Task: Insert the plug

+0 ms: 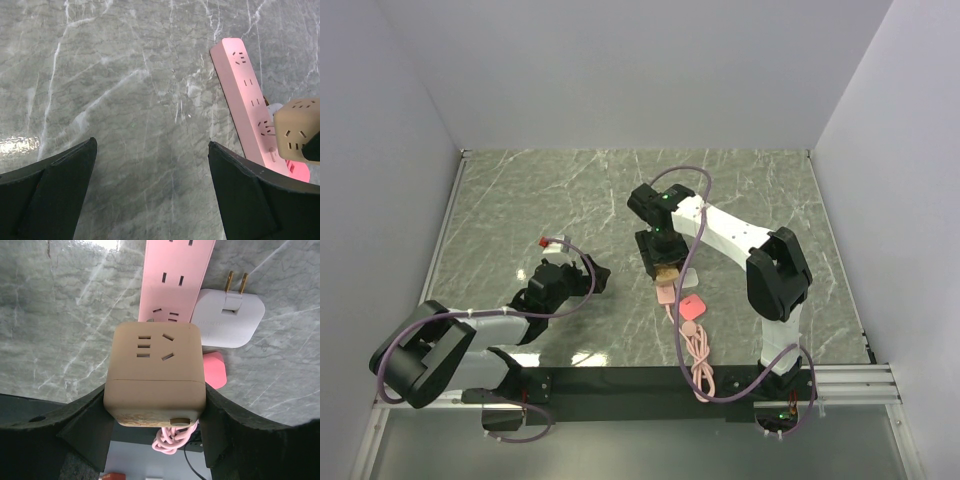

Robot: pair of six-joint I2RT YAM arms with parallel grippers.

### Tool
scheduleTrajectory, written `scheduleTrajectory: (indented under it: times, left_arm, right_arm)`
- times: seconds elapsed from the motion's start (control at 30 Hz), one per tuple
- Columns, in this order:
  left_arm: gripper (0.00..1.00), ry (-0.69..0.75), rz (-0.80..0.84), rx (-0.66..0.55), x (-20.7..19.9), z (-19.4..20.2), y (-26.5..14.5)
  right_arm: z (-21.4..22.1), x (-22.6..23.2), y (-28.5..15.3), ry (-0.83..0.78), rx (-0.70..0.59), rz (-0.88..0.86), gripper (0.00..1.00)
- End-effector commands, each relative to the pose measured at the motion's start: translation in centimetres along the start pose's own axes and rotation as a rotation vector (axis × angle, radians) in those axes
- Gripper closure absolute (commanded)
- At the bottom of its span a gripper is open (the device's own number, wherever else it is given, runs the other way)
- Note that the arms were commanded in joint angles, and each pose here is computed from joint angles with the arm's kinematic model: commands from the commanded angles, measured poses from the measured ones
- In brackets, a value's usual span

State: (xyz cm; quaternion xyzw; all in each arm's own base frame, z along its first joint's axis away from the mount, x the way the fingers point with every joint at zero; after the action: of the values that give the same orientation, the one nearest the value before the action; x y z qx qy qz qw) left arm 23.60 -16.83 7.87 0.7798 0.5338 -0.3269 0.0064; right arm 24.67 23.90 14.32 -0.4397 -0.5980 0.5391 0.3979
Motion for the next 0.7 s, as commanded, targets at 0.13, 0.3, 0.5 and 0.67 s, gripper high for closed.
scheduleTrajectory:
  times: [0.13, 0.3, 0.5, 0.67]
  left_arm:
    - [0.01, -0.01, 0.052, -0.05, -1.3, -1.6, 0.6]
    - [0.01, -0.013, 0.054, -0.051, -1.3, -1.6, 0.6]
    - [0.01, -0.011, 0.052, -0.056, -1.3, -1.8, 0.6]
    - [0.01, -0.011, 0.053, -0.051, -1.3, -1.6, 0.6]
  right_arm:
    - [0.2, -0.1, 0.1, 0.003, -0.003, -0.009, 1.0]
    - [0.1, -0.1, 0.4, -0.002, -0.001, -0.01, 1.0]
    - [-0.2, -0.6, 0.4, 0.009, -0.014, 0.004, 1.0]
    - [-0.3, -0.8, 0.6, 0.009, -0.01, 0.003, 1.0]
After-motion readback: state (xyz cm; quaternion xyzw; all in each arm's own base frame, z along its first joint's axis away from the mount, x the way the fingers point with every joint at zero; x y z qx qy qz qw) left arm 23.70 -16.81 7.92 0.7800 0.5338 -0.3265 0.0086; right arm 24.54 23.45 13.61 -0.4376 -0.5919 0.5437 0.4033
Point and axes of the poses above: each gripper's point midway between its finger pads, its own y axis out along the fingers, its own x axis along the line the jaws close on, z = x × y, the point moved 5 cm from there along -y, back along the fingers, and after that the axes turned 1 degree about -y, right-handed, at the moved point
